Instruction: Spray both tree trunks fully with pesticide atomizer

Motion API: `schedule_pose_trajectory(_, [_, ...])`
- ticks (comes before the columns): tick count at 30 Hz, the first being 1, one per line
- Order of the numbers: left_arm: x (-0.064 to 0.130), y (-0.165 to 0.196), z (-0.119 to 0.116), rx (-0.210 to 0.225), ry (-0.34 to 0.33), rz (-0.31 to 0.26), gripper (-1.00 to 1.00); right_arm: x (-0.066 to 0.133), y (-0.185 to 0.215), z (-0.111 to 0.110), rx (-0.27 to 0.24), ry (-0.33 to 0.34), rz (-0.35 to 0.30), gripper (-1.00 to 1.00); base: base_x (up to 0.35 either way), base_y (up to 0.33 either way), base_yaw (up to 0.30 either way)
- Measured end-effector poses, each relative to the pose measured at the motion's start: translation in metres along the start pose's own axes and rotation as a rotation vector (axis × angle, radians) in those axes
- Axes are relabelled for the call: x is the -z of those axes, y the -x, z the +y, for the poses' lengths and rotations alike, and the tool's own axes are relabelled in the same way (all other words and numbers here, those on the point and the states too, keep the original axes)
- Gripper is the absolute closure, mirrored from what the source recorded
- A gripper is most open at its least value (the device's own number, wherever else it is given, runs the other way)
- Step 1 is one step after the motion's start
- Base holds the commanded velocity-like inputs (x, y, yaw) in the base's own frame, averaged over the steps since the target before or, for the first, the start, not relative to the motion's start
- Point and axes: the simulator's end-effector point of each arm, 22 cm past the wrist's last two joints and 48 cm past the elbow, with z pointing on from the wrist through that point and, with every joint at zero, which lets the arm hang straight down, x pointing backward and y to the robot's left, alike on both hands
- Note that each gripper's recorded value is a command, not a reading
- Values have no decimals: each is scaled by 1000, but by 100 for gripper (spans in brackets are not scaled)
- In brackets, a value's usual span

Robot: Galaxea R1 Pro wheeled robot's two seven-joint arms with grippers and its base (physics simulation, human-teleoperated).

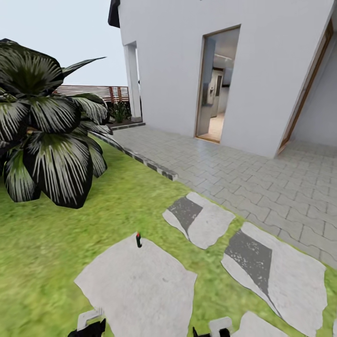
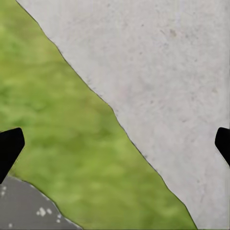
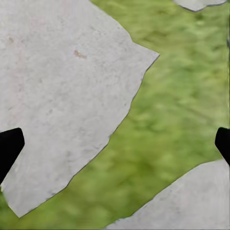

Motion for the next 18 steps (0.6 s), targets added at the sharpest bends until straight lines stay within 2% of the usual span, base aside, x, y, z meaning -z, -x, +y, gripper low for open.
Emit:
schedule_pose_trajectory(1, [0, 2, -1, -1, -1, -1, -100, -2, 10, -1, 0, -3, -17, -100, 337, 28, 0])
schedule_pose_trajectory(2, [-2, 9, -3, -1, -2, -11, -100, -8, 43, -7, 1, -13, -69, -100, 337, 22, 0])
schedule_pose_trajectory(3, [-3, 16, -4, -1, -4, -21, -100, -10, 58, -9, 2, -18, -90, -100, 337, 14, 0])
schedule_pose_trajectory(4, [-5, 35, -9, 1, -10, -48, -100, -14, 84, -13, 2, -26, -115, -100, 338, 9, 0])
schedule_pose_trajectory(8, [-12, 111, -27, 9, -32, -147, -100, -26, 180, -28, -4, -53, -132, -100, 338, 4, 0])
schedule_pose_trajectory(9, [-13, 148, -40, 19, -48, -188, -100, -29, 224, -35, -8, -63, -113, -100, 338, 1, 0])
schedule_pose_trajectory(10, [-13, 174, -49, 25, -59, -212, -100, -28, 292, -40, -1, -70, -185, -100, 338, 0, 0])
schedule_pose_trajectory(11, [-13, 177, -50, 26, -61, -209, -100, -29, 288, -38, -3, -68, -172, -100, 338, 0, 0])
schedule_pose_trajectory(12, [-13, 189, -56, 30, -68, -211, -100, -28, 303, -37, -4, -66, -183, -100, 338, 0, 0])
schedule_pose_trajectory(15, [-7, 251, -74, 42, -93, -253, -100, -20, 374, -37, -2, -66, -266, -100, 338, 0, 0])
schedule_pose_trajectory(18, [-4, 277, -80, 47, -101, -279, -100, -18, 388, -35, -25, -53, -282, -100, 338, 0, 0])
